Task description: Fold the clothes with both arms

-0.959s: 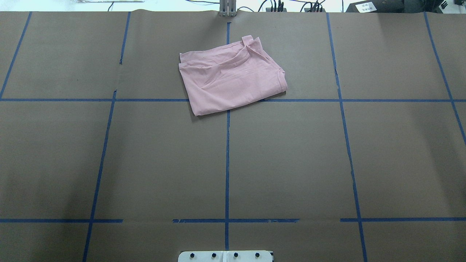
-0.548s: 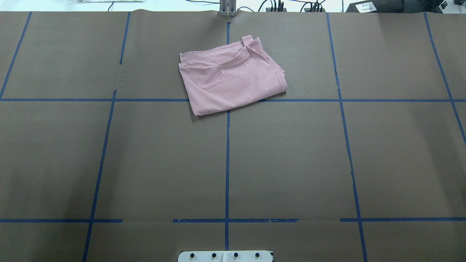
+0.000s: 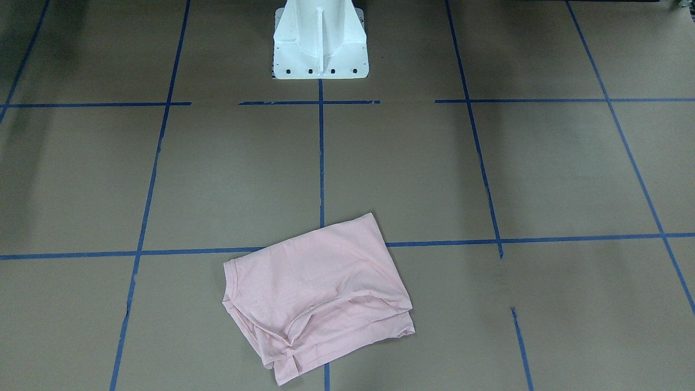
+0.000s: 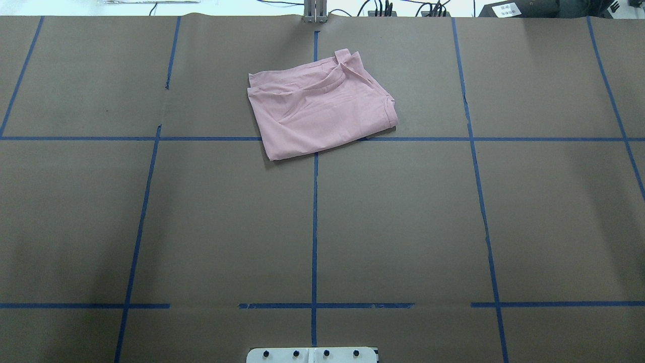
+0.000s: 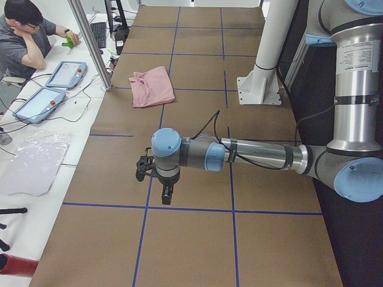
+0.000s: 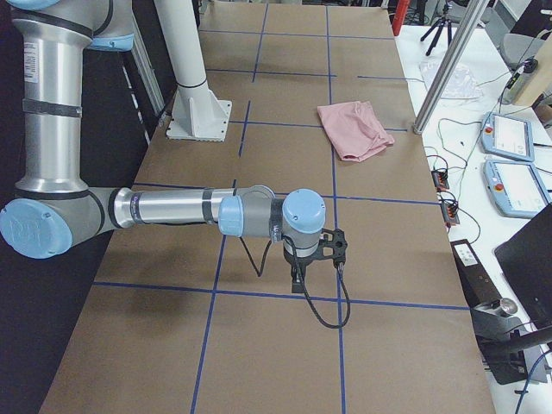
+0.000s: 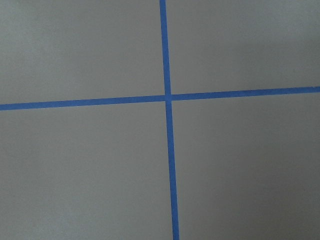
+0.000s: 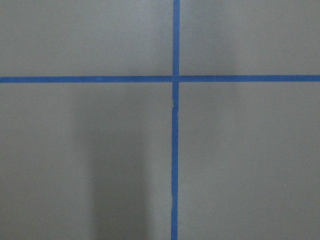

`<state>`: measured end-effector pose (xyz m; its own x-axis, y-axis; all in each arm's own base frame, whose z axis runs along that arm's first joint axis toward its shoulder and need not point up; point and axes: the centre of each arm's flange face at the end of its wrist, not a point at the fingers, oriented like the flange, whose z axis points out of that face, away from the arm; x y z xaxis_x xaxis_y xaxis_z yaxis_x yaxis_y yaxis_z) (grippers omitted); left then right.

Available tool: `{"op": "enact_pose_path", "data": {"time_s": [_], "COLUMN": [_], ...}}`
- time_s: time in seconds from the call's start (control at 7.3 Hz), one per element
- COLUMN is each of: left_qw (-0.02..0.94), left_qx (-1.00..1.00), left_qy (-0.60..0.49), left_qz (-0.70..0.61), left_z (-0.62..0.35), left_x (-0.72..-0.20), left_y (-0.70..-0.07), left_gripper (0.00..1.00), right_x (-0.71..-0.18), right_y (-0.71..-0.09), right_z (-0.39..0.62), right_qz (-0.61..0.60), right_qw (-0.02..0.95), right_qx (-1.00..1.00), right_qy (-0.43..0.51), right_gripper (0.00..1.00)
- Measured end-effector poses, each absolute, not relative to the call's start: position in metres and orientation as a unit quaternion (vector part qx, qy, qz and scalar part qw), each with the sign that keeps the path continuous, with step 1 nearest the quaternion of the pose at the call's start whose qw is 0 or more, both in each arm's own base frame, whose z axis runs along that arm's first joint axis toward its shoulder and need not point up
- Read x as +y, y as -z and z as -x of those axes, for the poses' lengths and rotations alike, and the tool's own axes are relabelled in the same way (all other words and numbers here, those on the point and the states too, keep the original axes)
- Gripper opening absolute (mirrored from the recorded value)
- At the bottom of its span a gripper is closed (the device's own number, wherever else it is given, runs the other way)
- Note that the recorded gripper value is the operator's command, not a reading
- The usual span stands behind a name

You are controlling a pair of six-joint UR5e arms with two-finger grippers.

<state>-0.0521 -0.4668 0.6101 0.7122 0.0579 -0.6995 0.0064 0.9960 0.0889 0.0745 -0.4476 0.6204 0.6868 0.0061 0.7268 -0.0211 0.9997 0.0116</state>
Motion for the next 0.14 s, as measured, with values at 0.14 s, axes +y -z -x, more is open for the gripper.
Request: {"op": "enact_pose_path", "data": {"time_s": [0.14], "left_qw": [0.924], "left_qx": [0.379], "left_qy": [-0.014], "left_qz": [-0.042], "left_z": [0.0523], "left_x": [-0.4658], "left_y": [-0.6111], "left_gripper": [1.00], "right_x": [-0.4477], "right_y": [-0.6203], "right_z": [-0.0745], "right_qz": [-0.010], "right_qw": [0.918], "right_qx": [-0.396], "right_qy": [-0.007], "right_gripper": [1.00]}}
